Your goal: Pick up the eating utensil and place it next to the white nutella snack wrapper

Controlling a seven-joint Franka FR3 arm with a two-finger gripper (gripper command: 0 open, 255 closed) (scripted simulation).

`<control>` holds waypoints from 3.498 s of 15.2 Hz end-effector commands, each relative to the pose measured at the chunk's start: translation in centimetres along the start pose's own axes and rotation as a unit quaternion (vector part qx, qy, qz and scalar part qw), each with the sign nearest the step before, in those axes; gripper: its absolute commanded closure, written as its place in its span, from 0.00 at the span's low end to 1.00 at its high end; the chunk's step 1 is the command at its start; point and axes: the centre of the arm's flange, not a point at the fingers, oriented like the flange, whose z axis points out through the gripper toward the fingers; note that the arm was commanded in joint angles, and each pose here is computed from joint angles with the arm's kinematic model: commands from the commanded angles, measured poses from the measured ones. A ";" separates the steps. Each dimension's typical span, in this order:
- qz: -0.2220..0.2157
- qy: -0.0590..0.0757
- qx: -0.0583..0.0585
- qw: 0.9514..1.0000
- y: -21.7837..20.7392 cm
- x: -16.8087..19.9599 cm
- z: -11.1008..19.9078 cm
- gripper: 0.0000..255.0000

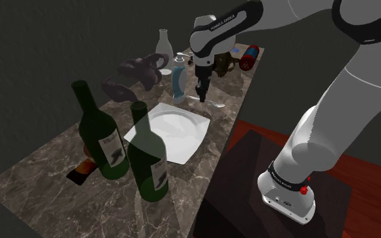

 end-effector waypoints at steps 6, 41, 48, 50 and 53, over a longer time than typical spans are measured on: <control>0.000 0.000 0.000 1.000 -0.5 -0.7 -3.7 1.00; 0.000 0.000 0.000 1.000 -38.5 4.6 -1.5 1.00; 0.000 0.000 0.000 1.000 -47.5 6.0 -0.3 1.00; 0.000 0.000 0.000 1.000 -50.1 6.4 0.1 1.00; 0.000 0.000 0.000 1.000 -54.0 6.9 0.6 1.00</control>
